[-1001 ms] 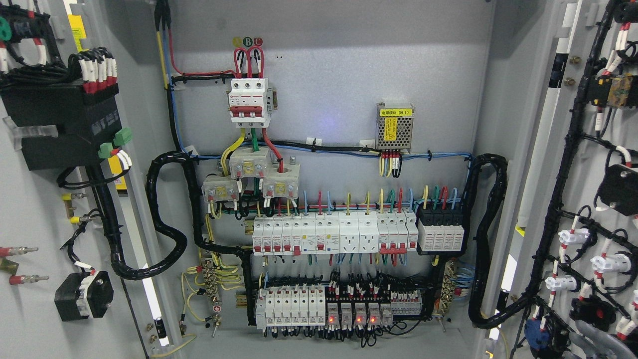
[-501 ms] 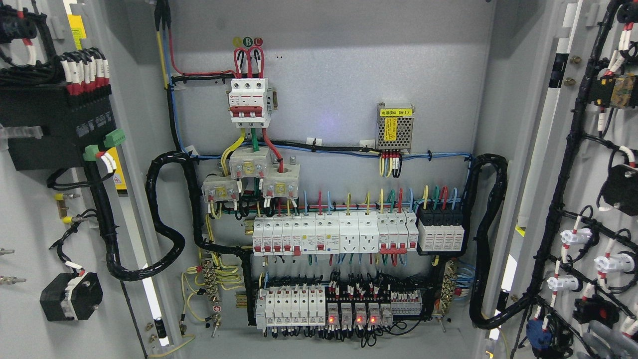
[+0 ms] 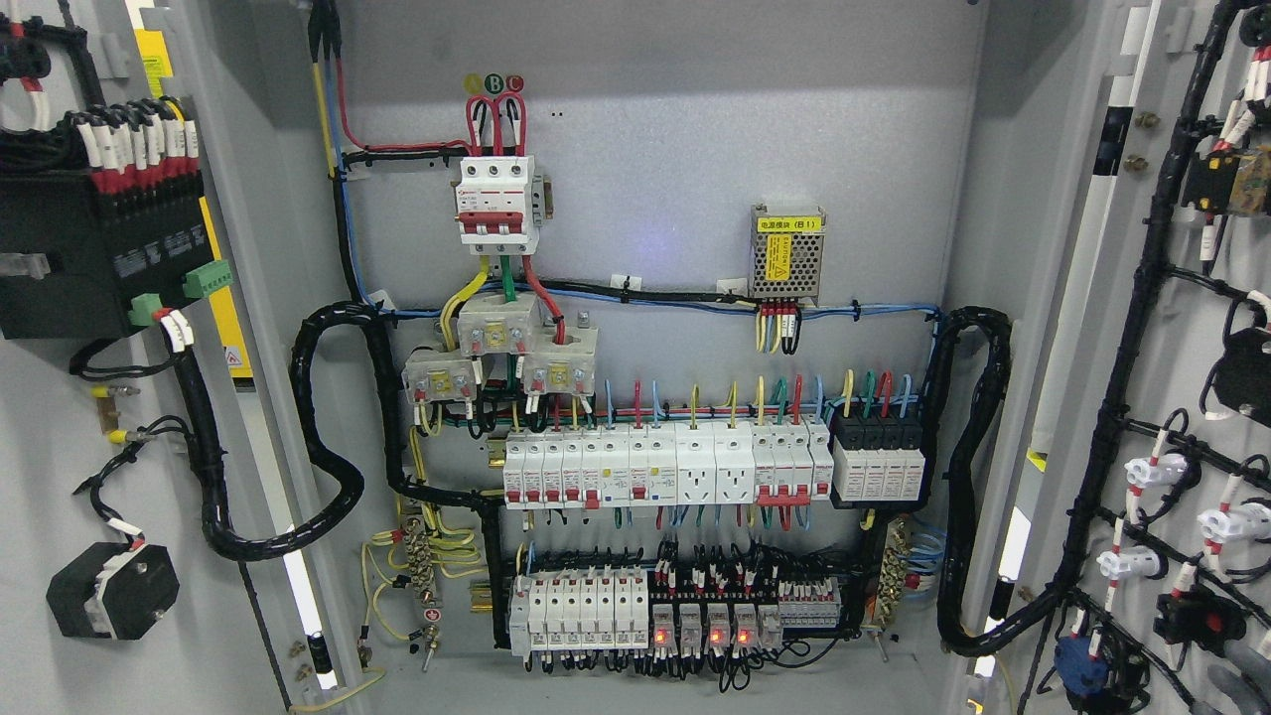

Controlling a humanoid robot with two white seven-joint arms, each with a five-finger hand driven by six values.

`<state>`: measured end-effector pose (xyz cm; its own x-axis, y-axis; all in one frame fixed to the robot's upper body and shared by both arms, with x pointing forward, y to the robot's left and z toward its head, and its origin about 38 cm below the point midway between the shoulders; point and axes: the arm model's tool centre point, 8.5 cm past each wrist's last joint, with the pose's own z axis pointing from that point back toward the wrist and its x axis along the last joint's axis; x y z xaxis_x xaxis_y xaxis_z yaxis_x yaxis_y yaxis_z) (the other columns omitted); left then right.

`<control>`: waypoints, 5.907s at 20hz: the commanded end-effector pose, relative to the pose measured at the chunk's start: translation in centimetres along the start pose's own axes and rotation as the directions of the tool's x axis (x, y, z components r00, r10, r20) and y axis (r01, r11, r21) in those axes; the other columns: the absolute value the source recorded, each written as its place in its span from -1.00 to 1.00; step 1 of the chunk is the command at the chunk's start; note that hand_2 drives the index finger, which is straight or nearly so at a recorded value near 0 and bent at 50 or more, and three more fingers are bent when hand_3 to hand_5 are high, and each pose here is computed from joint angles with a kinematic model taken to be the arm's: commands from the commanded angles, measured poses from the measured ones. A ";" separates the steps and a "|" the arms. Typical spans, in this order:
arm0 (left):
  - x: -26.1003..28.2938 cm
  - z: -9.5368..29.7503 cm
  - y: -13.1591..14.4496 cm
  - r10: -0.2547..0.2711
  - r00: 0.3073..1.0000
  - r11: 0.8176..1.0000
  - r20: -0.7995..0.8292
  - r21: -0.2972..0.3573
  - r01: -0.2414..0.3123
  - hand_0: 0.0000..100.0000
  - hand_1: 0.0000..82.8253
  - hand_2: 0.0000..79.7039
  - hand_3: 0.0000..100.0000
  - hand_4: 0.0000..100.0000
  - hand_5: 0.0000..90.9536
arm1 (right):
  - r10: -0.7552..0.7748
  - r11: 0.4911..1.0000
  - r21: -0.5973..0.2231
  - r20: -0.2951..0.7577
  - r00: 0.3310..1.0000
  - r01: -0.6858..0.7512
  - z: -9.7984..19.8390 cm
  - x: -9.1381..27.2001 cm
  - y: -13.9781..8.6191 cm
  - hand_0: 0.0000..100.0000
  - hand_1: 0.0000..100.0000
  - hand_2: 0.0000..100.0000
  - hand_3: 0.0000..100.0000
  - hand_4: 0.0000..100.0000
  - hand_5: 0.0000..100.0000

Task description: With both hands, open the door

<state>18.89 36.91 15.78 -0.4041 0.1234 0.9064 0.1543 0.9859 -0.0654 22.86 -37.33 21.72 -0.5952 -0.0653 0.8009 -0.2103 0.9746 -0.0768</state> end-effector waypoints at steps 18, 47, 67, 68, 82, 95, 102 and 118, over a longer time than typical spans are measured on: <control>4.0 -0.8 12.6 -0.094 0.991 0.994 -0.093 0.041 0.098 -1.00 -1.00 -1.00 -1.00 -1.00 -1.00 | 0.119 0.986 -0.116 -0.022 0.993 -0.121 1.7 1.0 -4.9 -0.51 -1.00 -1.00 -1.00 -1.00 -1.00; 2.5 -3.8 18.6 -0.046 0.965 0.999 -0.259 0.004 0.049 -1.00 -1.00 -1.00 -1.00 -1.00 -1.00 | 0.043 0.992 -0.115 -0.040 0.998 -0.047 2.2 0.6 -5.5 -0.51 -1.00 -1.00 -1.00 -1.00 -1.00; 2.8 -4.7 18.6 0.028 0.976 1.000 -0.217 -0.003 -0.029 -1.00 -1.00 -1.00 -1.00 -1.00 -1.00 | -0.059 0.998 0.000 -0.005 0.998 0.059 1.0 -0.4 -0.8 -0.51 -1.00 -1.00 -1.00 -1.00 -1.00; 3.0 -4.8 18.3 0.026 0.977 0.999 -0.212 -0.016 -0.030 -1.00 -1.00 -1.00 -1.00 -1.00 -1.00 | -0.068 0.998 0.003 -0.010 0.998 0.068 1.0 -0.5 -0.6 -0.51 -1.00 -1.00 -1.00 -1.00 -1.00; 4.2 -4.9 10.0 0.063 0.992 0.978 -0.112 -0.193 -0.084 -1.00 -1.00 -1.00 -1.00 -1.00 -1.00 | -0.203 0.978 0.001 -0.230 0.952 0.208 5.4 -5.8 2.9 -0.51 -1.00 -1.00 -1.00 -1.00 -1.00; -21.9 7.9 -2.9 0.248 0.755 0.961 -0.607 0.058 -0.270 -1.00 -1.00 -1.00 -1.00 -1.00 -1.00 | -0.228 0.948 0.017 -0.659 0.716 0.318 18.1 -15.2 10.7 -0.51 -1.00 -1.00 -1.00 -1.00 -1.00; -31.0 18.5 -5.5 0.465 0.471 0.884 -0.750 0.425 -0.195 -1.00 -1.00 -1.00 -1.00 -1.00 -1.00 | -0.208 0.941 -0.046 -0.861 0.464 0.336 28.2 -20.0 15.3 -0.51 -1.00 -1.00 -1.00 -1.00 -1.00; -31.9 30.7 -10.8 0.150 -0.105 0.970 -0.983 0.167 -0.176 -1.00 -1.00 -1.00 -1.00 -1.00 -1.00 | -0.187 0.974 -0.202 -0.972 -0.146 0.103 43.8 -23.0 16.4 -0.51 -1.00 -1.00 -1.00 -1.00 -1.00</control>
<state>15.67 30.04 -21.42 0.7006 0.2649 0.6626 -0.0844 0.9528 -0.2918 10.73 -29.77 -18.27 0.5869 0.0373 0.8088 -0.2245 0.9673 0.1183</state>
